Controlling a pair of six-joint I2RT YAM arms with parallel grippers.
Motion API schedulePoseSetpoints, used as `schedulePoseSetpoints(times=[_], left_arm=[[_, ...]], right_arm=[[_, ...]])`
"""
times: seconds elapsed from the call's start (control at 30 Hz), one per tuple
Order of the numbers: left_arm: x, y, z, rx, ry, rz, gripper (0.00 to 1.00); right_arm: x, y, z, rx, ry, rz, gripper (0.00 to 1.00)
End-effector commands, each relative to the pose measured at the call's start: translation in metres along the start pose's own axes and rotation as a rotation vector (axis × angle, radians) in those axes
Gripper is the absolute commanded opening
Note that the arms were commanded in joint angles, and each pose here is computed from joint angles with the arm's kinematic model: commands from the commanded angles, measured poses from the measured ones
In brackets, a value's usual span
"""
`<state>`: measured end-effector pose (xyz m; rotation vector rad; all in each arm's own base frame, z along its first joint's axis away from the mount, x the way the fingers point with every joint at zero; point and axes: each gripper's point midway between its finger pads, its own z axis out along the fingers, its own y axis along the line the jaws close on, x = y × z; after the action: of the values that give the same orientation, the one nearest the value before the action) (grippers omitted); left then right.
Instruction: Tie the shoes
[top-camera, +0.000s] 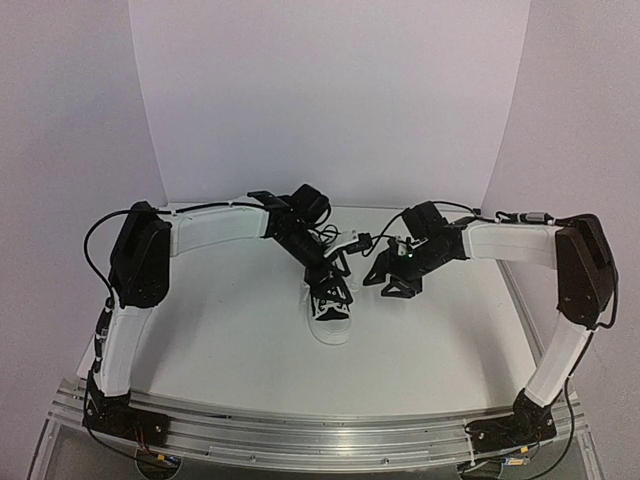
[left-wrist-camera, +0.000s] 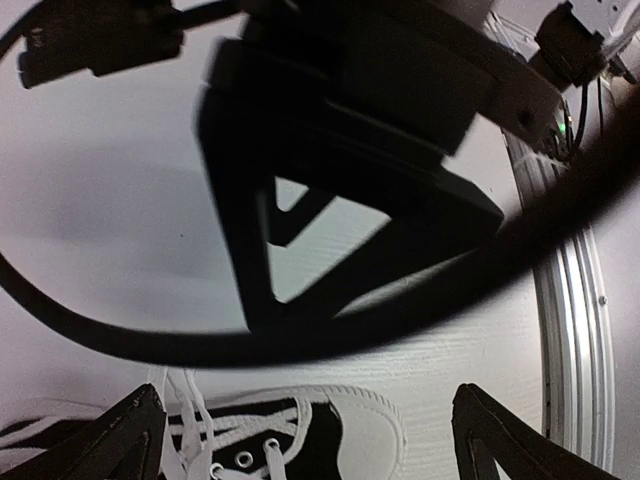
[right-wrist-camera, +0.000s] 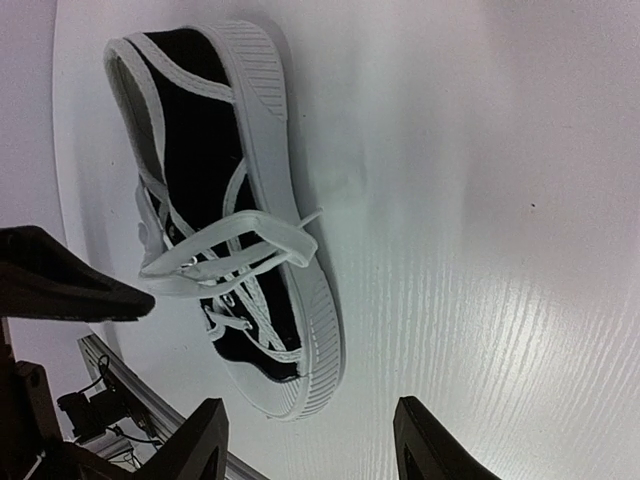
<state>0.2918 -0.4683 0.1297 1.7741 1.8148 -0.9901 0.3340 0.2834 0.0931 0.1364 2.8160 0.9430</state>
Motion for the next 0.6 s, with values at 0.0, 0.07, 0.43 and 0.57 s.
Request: schedulePoseSetpoints(times=[0.0,0.07,0.43,0.57], left_arm=[[0.008,-0.034,-0.033,0.047,0.037,0.111,1.00],[0.000,-0.037,-0.043,0.041,0.006,0.129,0.99],[0.030,0.033,-0.170,-0.316,-0.242,-0.059,0.97],[0.059,0.056,-0.211,-0.619,-0.344,-0.155,1.00]], right_arm=[[-0.010,0.010,-0.003,-0.034,0.000,-0.049,0.58],[-0.013,0.008,-0.004,-0.031,-0.007,-0.046,0.58],[-0.059,0.012,-0.029,0.024,-0.184,-0.140,0.59],[-0.097,-0.029,-0.070,0.091,-0.416,-0.137,0.61]])
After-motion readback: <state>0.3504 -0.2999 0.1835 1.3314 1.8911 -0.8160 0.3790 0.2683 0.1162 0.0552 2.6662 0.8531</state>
